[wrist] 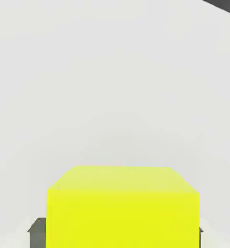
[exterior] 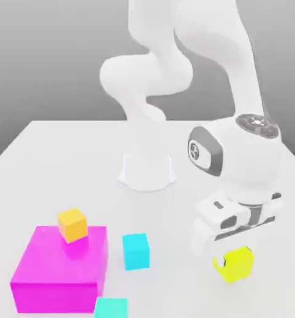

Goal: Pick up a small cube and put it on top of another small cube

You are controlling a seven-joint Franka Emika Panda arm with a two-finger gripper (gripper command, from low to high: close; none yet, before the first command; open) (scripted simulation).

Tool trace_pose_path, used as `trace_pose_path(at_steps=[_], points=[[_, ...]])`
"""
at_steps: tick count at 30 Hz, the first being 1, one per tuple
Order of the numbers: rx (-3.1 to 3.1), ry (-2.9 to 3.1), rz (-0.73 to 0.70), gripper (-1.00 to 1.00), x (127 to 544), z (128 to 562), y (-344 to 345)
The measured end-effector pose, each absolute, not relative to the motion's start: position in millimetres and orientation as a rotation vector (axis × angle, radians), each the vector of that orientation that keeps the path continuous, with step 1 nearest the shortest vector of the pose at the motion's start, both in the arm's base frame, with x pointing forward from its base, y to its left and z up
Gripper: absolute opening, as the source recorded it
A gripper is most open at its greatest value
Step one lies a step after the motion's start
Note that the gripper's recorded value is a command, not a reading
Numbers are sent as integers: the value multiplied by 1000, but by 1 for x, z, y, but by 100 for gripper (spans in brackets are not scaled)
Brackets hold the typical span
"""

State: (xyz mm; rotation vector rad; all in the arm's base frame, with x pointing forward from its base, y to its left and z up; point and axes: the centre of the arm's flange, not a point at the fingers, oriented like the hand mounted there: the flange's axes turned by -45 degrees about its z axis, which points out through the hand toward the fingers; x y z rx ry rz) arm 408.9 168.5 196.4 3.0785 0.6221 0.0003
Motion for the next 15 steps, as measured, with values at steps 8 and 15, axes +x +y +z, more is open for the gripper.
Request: trace_pose_path(at_steps=[8, 15], points=[[3135, -216, -1, -100, 509, 240, -20], [3121, -370, 0, 100, 519, 197, -60]])
